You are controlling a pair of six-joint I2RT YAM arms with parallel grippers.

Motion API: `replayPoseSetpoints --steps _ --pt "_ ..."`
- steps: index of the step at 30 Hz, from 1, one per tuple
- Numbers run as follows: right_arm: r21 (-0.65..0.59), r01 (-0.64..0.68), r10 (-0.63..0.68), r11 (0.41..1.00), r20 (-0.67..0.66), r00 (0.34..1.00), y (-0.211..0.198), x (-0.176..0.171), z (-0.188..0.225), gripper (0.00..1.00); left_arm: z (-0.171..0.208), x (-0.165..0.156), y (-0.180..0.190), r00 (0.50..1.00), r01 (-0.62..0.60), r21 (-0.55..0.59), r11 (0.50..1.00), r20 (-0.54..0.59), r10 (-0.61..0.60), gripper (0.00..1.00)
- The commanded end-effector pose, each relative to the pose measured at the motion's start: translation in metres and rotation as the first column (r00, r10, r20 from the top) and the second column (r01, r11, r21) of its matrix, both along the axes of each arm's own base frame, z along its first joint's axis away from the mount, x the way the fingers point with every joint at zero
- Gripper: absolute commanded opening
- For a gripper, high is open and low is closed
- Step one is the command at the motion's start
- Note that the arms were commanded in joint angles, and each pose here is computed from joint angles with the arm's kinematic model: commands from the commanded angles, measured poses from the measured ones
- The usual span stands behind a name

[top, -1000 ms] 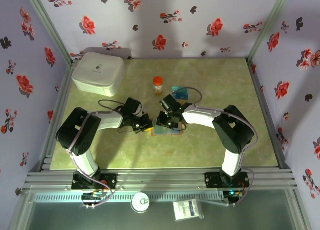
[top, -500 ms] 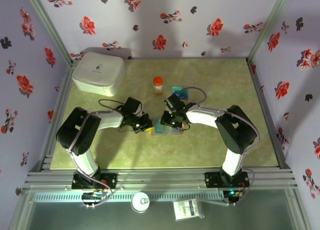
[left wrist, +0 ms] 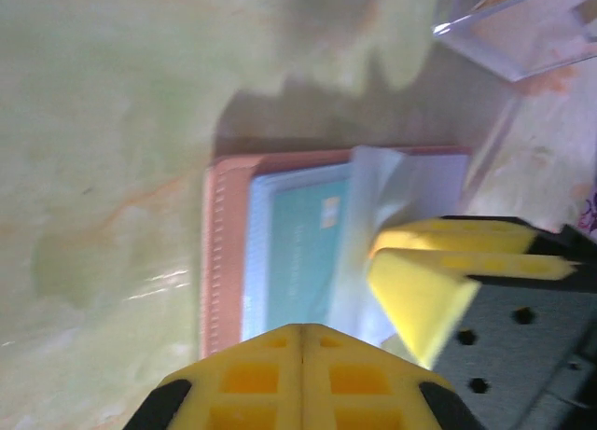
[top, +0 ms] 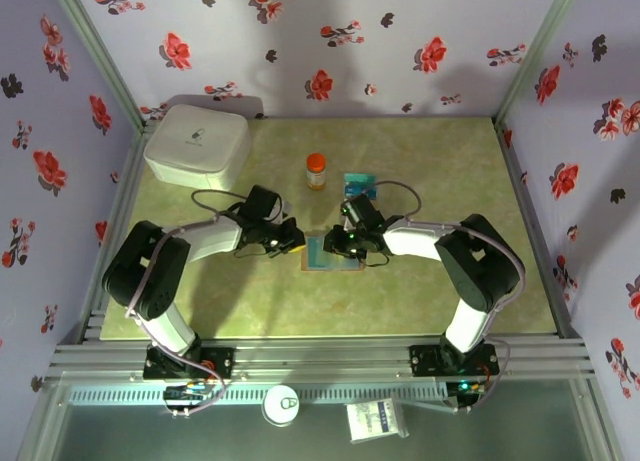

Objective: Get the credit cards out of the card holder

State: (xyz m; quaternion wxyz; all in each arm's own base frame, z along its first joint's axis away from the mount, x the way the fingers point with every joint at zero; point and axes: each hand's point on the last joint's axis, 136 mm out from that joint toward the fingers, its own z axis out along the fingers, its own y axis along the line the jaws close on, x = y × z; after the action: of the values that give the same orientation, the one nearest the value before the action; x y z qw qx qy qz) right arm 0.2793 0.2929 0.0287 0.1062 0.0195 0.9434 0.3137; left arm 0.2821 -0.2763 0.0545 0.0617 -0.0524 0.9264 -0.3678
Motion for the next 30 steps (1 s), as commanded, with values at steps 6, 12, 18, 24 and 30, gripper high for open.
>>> replayPoseSetpoints --steps 6,12,18,24,30 --pt "0.079 -0.038 0.036 0.996 0.021 0.999 -0.002 -0.002 0.000 0.24 0.015 0.007 -0.023 1.000 0.012 -0.074 0.997 0.013 -0.011 0.14" --pt "0.092 -0.030 0.028 0.995 0.014 0.999 -0.005 -0.001 -0.003 0.24 0.001 0.005 -0.030 0.999 0.013 -0.057 0.998 -0.028 -0.015 0.26" --pt "0.102 -0.027 0.026 0.994 0.012 1.000 -0.005 -0.001 -0.002 0.24 -0.008 0.003 -0.036 0.998 0.020 -0.050 0.999 -0.057 -0.023 0.27" --pt "0.115 -0.023 0.022 0.993 0.008 1.000 -0.004 -0.001 -0.002 0.23 -0.012 0.003 -0.041 0.997 0.026 -0.055 0.998 -0.075 -0.030 0.26" --pt "0.131 -0.022 0.021 0.991 0.009 1.000 -0.002 -0.001 0.000 0.23 -0.010 0.004 -0.046 0.997 0.024 -0.084 0.996 -0.077 -0.031 0.20"
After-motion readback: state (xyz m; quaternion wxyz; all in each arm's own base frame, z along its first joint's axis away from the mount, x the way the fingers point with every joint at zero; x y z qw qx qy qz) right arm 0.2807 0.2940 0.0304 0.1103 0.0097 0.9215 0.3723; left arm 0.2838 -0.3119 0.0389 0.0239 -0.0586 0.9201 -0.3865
